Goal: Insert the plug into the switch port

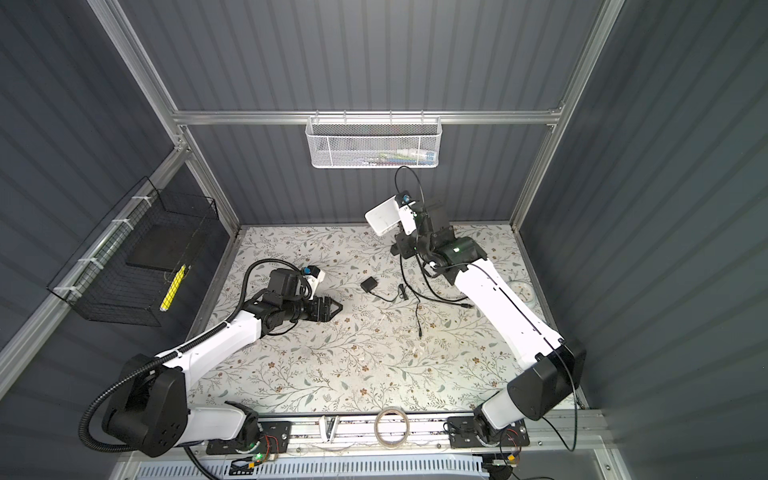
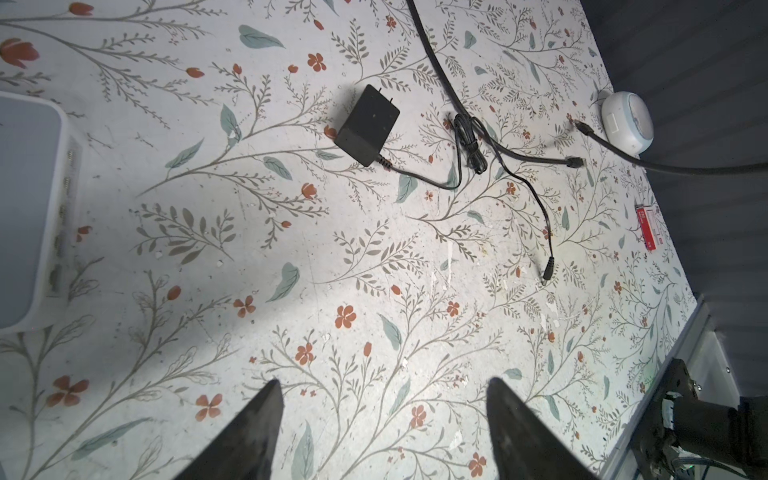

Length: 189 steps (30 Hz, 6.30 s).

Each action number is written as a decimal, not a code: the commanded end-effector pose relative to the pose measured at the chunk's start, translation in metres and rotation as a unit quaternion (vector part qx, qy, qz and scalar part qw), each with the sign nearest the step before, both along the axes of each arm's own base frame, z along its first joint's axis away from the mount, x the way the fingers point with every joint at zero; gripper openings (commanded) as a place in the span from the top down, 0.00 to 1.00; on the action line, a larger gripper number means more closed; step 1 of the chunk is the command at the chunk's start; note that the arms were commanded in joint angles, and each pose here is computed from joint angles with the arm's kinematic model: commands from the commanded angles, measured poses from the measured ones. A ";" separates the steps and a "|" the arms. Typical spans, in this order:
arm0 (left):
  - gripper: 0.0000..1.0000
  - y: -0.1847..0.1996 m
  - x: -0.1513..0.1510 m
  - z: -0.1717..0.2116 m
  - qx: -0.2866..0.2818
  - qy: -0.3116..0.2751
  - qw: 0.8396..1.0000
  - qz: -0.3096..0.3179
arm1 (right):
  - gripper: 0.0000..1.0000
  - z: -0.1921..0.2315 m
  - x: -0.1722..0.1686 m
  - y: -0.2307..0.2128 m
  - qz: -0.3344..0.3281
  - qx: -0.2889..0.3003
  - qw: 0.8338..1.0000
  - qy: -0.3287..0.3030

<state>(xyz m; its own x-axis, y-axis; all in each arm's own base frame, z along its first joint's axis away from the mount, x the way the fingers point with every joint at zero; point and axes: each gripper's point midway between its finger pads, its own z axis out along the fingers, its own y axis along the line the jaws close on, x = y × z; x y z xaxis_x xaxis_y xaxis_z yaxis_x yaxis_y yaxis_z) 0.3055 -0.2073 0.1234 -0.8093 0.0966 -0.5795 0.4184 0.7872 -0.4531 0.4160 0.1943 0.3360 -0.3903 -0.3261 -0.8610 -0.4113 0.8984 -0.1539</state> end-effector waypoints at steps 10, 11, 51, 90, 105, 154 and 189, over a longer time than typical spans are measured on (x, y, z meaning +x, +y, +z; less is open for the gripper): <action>0.24 0.001 0.001 -0.011 0.009 0.024 1.000 0.004 | 1.00 -0.042 0.093 -0.050 -0.028 -0.016 0.999 -0.022; 0.24 0.001 0.001 -0.011 0.009 0.024 1.000 0.005 | 1.00 -0.048 0.096 -0.050 -0.022 -0.011 1.000 -0.018; 0.26 0.001 -0.004 -0.046 0.025 0.069 0.997 -0.006 | 0.93 -0.267 0.123 -0.063 0.061 -0.105 0.977 0.176; 0.26 0.003 -0.011 -0.056 0.027 0.076 0.997 -0.005 | 0.96 -0.253 0.135 -0.125 -0.033 -0.112 0.977 0.181; 0.27 0.000 -0.010 -0.060 0.022 0.084 0.996 -0.008 | 0.97 -0.296 0.119 -0.102 0.012 -0.173 0.958 0.230; 0.27 0.007 -0.013 -0.070 0.036 0.086 0.996 0.001 | 0.87 -0.317 0.108 0.035 0.099 -0.199 0.921 0.321; 0.25 0.036 0.008 -0.032 0.044 0.038 0.995 0.078 | 0.58 -0.229 0.018 0.019 0.062 -0.083 0.955 0.276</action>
